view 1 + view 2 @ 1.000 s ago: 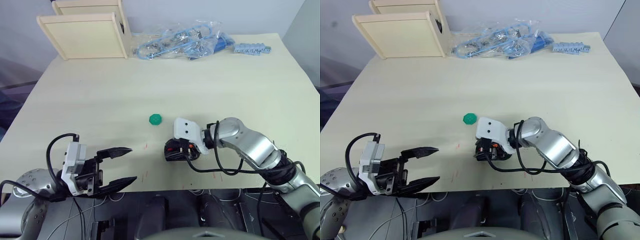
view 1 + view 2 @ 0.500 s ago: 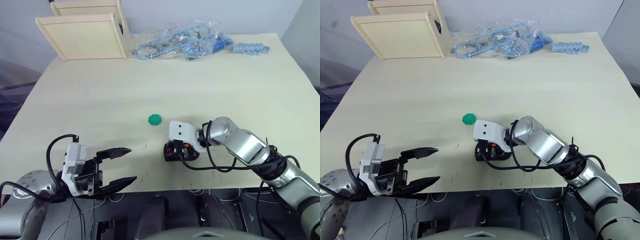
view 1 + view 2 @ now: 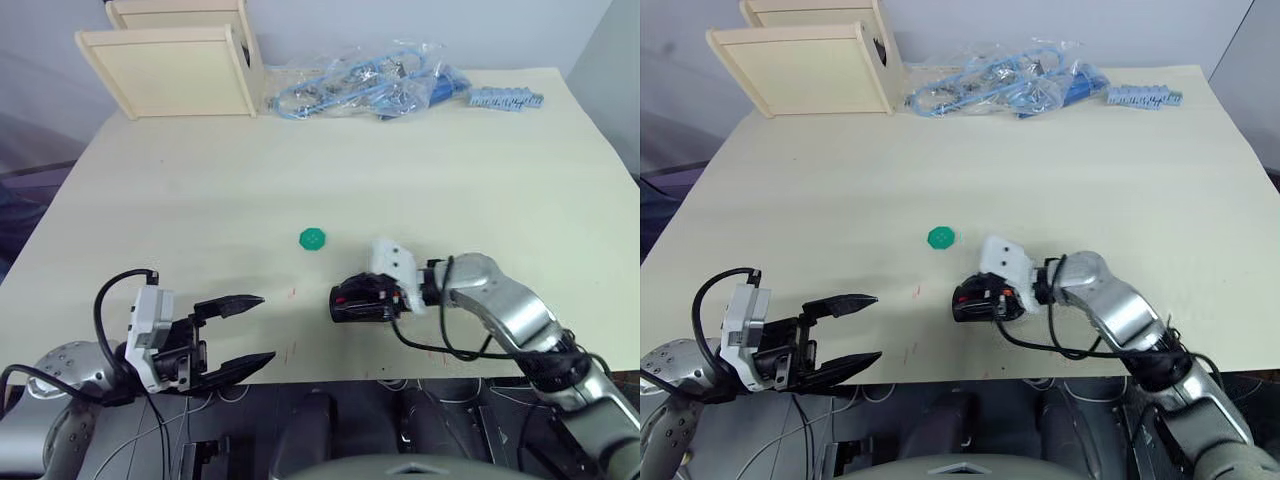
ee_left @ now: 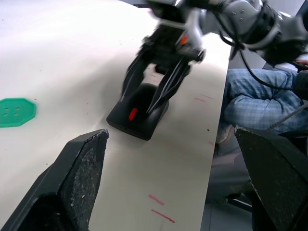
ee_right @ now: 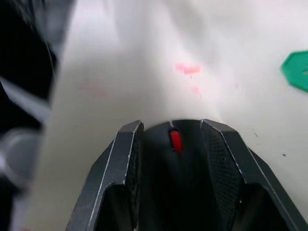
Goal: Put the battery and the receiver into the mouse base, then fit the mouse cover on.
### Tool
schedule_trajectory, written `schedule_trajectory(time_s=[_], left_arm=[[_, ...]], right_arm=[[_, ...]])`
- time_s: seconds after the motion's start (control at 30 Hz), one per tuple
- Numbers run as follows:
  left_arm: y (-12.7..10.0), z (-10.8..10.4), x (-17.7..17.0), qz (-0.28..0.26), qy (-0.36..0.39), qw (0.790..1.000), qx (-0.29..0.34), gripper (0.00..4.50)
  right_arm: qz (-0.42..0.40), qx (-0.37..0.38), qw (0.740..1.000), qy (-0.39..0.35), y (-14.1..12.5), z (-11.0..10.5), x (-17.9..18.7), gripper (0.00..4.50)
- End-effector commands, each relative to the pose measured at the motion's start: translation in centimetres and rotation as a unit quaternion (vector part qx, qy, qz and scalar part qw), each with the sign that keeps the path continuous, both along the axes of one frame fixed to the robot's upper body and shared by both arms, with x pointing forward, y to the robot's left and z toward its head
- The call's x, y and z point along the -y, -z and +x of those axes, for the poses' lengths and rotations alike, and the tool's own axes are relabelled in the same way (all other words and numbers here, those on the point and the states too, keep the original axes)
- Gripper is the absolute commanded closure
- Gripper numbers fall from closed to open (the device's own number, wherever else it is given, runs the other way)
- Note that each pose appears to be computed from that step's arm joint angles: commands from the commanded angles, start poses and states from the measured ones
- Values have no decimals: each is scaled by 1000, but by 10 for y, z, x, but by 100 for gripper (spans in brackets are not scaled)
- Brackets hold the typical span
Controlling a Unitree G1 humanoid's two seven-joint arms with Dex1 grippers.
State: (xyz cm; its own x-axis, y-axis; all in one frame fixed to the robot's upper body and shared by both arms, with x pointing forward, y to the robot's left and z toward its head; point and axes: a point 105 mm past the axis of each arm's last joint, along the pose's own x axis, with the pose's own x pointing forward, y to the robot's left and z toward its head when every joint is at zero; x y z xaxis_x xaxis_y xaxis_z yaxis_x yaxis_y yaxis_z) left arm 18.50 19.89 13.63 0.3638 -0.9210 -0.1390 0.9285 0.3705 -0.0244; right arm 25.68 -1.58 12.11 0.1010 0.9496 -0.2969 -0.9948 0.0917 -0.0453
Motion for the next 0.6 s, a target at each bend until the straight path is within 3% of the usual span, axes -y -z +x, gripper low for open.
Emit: schedule_trajectory(time_s=[0.03,0.27,0.6], left_arm=[[-6,-1,3,0,7,1000,16,0],[-7,1,3,-3,6,1000,18,0],[-7,2,-1,-7,-3,1000,19,0]], right_arm=[[71,28,997,0,-27,-7,10,252],[143,2,985,98,-18,-7,42,252],[191,-4,969,154,3,-4,42,252]])
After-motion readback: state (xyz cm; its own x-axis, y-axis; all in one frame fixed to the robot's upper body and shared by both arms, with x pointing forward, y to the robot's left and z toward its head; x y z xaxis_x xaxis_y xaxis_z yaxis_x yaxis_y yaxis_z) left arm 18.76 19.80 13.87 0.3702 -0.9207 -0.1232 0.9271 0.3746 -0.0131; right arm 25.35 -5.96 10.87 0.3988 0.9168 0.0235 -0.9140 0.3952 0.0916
